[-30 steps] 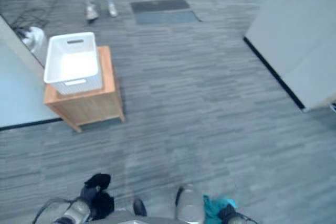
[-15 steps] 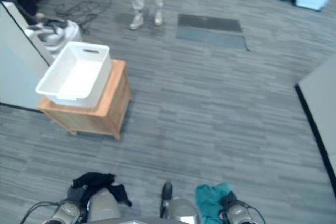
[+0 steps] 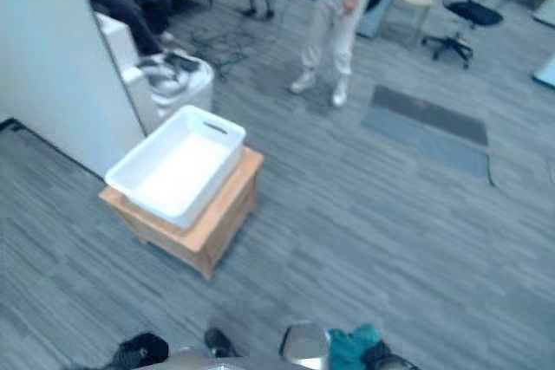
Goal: Tidy up the quilt and then pick up the clothes from the bed and put them into the laundry hamper.
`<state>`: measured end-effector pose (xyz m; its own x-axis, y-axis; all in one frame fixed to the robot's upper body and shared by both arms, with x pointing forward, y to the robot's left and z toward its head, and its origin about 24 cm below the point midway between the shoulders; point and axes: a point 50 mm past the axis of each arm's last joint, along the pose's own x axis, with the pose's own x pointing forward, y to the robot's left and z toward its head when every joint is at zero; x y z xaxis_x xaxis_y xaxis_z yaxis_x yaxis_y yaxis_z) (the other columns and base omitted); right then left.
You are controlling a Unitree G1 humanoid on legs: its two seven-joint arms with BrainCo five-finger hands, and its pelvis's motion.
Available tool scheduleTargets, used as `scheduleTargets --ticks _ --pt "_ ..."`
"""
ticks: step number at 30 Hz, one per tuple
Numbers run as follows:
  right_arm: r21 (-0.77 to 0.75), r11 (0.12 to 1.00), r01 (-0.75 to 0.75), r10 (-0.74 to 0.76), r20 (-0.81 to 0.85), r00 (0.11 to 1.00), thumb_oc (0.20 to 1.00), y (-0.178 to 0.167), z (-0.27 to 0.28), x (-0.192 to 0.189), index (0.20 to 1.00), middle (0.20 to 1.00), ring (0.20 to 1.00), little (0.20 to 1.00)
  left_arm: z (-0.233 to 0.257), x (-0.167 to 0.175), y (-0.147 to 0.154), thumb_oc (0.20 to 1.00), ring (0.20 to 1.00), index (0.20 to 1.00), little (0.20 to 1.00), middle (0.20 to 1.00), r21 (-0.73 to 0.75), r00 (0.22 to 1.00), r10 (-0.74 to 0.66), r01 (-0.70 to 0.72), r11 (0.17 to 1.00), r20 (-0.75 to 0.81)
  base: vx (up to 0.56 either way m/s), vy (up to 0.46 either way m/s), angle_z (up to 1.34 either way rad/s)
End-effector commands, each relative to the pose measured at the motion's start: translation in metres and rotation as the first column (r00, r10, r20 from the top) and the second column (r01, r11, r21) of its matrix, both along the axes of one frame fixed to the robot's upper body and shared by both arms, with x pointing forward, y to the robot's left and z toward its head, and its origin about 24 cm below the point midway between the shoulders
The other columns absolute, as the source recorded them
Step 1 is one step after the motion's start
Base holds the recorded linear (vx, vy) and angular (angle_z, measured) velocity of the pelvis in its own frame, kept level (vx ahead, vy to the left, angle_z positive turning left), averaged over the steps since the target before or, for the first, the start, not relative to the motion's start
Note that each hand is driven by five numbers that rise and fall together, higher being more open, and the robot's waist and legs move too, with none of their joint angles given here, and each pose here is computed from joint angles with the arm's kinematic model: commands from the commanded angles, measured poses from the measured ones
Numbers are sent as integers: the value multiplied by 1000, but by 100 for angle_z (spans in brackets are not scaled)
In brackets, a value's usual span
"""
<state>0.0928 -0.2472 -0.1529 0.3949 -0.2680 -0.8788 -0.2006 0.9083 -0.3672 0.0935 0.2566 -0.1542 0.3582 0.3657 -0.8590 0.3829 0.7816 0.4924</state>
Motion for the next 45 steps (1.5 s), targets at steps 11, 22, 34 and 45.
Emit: scheduleTargets --ticks 11,22,34,45 --pt "-60 995 79 -75 77 994 200 -25 13 23 200 200 200 200 3 8 4 200 200 200 200 200 35 999 -20 18 999 45 322 -560 124" --pt "-347 938 19 190 556 809 200 -87 126 105 200 200 200 200 -4 -18 -3 200 200 200 200 200 21 1000 -3 3 1000 -4 111 -139 24" --pt "-709 677 -197 730 681 56 200 -13 321 177 200 200 200 200 -7 -23 -10 200 200 200 200 200 -16 1000 -3 3 1000 -15 41 7 6" --pt "-755 531 -384 781 612 -123 200 54 329 209 200 200 200 200 -1 -12 -9 200 200 200 200 200 -29 985 111 -108 994 129 -10 -28 13"
